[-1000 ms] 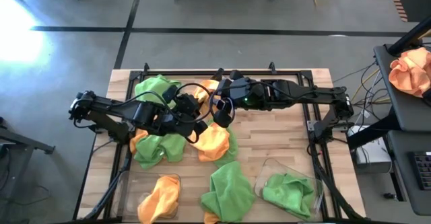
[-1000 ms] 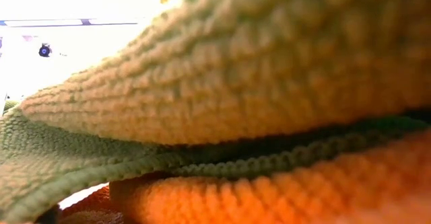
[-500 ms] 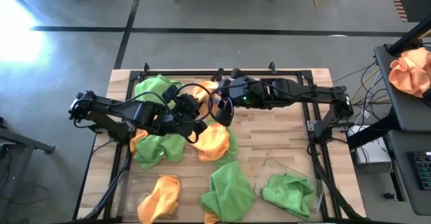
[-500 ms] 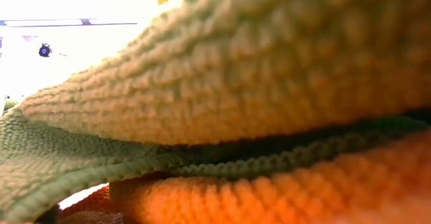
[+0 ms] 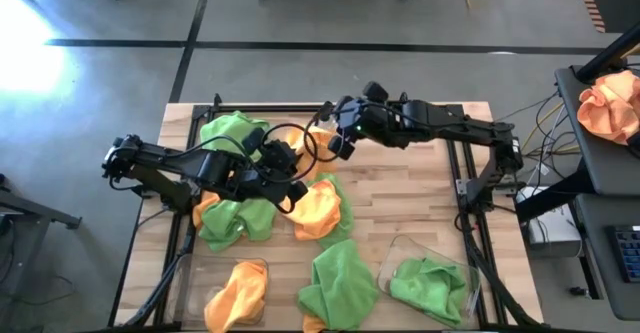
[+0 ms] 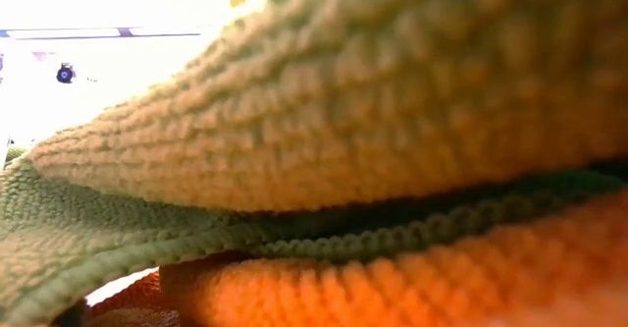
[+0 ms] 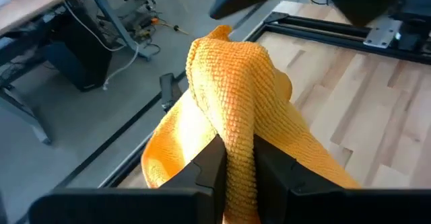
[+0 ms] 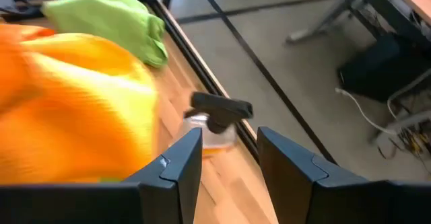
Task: Sort microfiber towel by color & place in baskets
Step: Put the orange microfiber cloth into the left transparent bin
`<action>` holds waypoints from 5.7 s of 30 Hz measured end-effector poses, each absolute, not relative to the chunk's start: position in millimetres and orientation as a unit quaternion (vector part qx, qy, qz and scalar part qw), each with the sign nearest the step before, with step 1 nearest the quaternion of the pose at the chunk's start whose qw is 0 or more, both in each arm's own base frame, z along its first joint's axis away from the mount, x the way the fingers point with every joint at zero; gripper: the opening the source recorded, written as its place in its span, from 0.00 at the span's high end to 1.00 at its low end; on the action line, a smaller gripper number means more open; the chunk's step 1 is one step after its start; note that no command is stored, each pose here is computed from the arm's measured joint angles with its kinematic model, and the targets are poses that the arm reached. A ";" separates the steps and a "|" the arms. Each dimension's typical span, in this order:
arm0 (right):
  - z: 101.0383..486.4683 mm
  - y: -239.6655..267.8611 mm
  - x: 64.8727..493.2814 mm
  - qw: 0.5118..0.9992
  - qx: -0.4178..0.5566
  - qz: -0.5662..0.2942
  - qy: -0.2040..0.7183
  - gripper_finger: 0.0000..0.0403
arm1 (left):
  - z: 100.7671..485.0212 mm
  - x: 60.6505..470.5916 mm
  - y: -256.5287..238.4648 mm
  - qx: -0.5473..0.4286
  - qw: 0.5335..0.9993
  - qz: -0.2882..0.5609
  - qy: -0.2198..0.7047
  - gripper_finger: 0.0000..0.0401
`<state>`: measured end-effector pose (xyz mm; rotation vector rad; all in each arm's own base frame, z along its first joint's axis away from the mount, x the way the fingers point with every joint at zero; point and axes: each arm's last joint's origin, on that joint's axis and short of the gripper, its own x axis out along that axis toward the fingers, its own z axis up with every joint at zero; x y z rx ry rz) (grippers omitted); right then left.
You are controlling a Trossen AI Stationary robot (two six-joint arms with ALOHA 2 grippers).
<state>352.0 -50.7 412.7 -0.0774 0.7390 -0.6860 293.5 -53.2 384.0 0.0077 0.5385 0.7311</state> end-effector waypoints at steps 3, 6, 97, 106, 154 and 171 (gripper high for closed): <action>411.1 -60.2 348.9 0.866 -0.032 -0.341 0.364 0.66 | 383.6 293.1 -57.2 -0.015 0.903 0.341 0.260 0.90; 410.3 -70.0 346.2 0.859 -0.029 -0.352 0.371 0.66 | 382.7 292.0 -63.8 -0.040 0.909 0.321 0.264 0.90; 315.4 -100.8 329.1 0.760 0.031 -0.352 0.545 0.66 | 313.7 158.2 -273.1 -0.333 0.755 0.359 0.435 0.60; 313.8 -95.9 329.8 0.775 0.080 -0.279 0.561 0.69 | 333.1 203.0 -224.3 -0.221 0.820 0.331 0.411 0.60; 364.5 -47.2 291.5 0.807 0.096 -0.317 0.488 0.71 | 255.1 283.5 -55.2 -0.148 0.910 0.104 0.374 0.60; 357.6 -26.4 293.2 0.809 0.104 -0.282 0.506 0.70 | 204.8 314.8 -50.8 -0.142 0.879 0.016 0.454 0.60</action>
